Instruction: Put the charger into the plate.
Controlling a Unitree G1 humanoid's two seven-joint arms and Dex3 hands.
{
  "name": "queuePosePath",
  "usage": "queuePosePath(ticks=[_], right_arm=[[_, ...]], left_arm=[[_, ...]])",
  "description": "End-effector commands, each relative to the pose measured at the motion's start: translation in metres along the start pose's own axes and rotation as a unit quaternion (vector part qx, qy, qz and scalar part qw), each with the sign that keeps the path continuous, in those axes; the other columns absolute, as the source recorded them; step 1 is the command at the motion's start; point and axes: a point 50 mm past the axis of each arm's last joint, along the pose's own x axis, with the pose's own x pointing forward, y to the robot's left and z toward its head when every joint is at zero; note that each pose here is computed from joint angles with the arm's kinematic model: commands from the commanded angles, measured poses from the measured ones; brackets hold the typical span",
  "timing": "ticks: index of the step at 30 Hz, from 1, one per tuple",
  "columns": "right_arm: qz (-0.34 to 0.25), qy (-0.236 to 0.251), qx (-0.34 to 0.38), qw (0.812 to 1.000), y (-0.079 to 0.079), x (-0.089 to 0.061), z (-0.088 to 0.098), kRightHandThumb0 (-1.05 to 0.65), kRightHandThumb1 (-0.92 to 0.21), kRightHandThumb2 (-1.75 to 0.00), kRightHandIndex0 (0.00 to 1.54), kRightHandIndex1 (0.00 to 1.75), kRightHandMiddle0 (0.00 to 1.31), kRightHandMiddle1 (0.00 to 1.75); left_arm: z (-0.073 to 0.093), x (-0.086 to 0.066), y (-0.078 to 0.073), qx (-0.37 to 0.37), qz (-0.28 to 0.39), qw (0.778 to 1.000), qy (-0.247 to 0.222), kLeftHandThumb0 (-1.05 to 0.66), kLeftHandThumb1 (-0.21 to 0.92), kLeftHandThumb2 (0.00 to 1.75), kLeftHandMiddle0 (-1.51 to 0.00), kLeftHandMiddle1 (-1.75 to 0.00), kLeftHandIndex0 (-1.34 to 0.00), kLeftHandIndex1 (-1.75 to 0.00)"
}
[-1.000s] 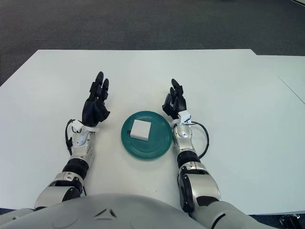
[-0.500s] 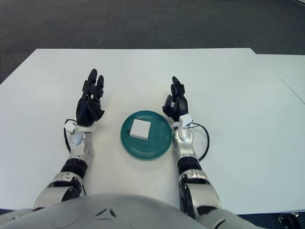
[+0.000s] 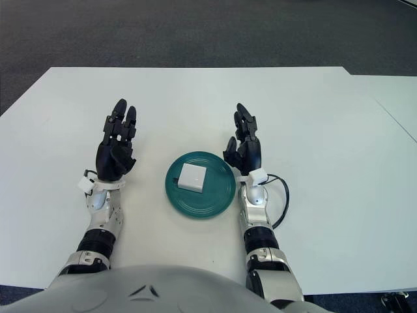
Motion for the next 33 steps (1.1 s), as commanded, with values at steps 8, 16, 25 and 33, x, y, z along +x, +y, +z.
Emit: queuePosePath(ticks=[8,16,25,33], right_arm=[[-0.04,0.131,0.043,0.99,-0.005,-0.058,-0.029,-0.85,-0.92,-0.83,0.18,0.01,0.0,0.5],[-0.026,0.136,0.031,0.99,-0.008,-0.056,-0.025,-0.86,-0.92,-0.86,0.17,0.0,0.0,0.39],[-0.003,0.179,0.023,0.984,-0.006,-0.047,-0.034,-0.88,-0.92,-0.93,0.1,0.0,0.0,0.27],[-0.015,0.254,0.024,0.967,-0.011,-0.041,-0.052,-0.89,-0.92,-0.99,0.01,0.0,0.0,0.15]], left_arm=[[-0.015,-0.062,0.006,0.03,0.03,0.99,0.132,-1.05,0.92,0.86,-0.07,0.0,0.0,-0.38],[-0.01,-0.063,0.0,0.032,0.034,0.989,0.141,-1.05,0.92,0.84,-0.06,0.0,0.0,-0.45],[-0.019,-0.05,-0.005,-0.005,0.025,0.983,0.18,-1.05,0.92,0.82,-0.04,0.0,0.0,-0.42],[-0.049,-0.041,-0.008,-0.028,0.017,0.974,0.226,-1.05,0.92,0.93,-0.05,-0.01,0.0,-0.32]])
